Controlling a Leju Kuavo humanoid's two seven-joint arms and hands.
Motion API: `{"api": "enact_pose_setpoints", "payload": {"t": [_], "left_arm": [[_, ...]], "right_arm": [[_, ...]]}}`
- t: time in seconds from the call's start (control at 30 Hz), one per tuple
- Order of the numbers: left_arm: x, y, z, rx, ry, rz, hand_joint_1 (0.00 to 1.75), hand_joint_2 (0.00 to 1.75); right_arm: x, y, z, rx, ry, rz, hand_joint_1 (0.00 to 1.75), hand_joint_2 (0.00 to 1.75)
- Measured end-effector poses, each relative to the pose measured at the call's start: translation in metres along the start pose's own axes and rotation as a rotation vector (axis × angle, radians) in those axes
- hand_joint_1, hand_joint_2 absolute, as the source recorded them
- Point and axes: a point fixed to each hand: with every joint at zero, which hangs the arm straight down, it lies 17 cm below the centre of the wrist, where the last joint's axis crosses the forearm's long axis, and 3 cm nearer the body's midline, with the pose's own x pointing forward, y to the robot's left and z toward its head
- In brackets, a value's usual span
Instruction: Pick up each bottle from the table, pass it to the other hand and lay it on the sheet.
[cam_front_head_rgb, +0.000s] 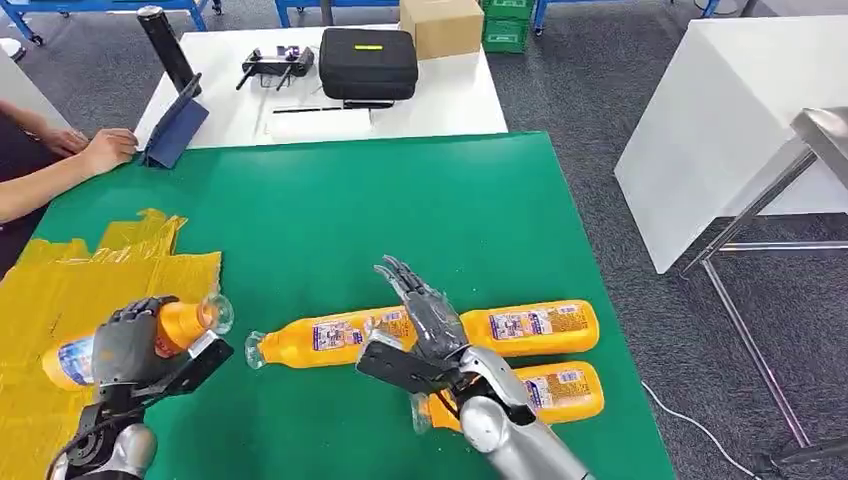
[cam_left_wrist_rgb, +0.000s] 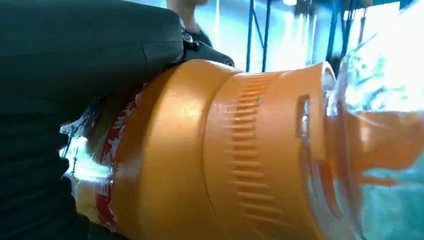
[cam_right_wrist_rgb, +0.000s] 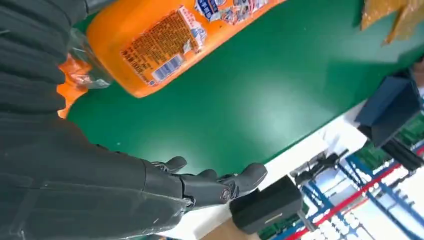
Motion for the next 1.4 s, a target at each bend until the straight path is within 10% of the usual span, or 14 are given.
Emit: {"api": "enact_pose_setpoints", "payload": {"t": [0.27, 0.33, 1.4], "left_arm": [[-0.025, -0.034, -0.007, -0.101, 0.035, -0.085, 1.75, 1.75], [-0.031, -0.039, -0.010, -0.120, 0.049, -0.101, 0.00, 1.75], [-0.007, -0.072, -0.049, -0.294, 0.045, 0.171, 0.00, 1.75]], "right_arm": [[-0.010, 0.010, -0.006, 0.052, 0.026, 0.027, 0.00, 1.75], [-0.013, 0.014, -0.007, 0.067, 0.036, 0.034, 0.00, 1.75], [-0.086, 0.067, -0.015, 0.281, 0.233, 0.272, 0.00, 1.75]]}}
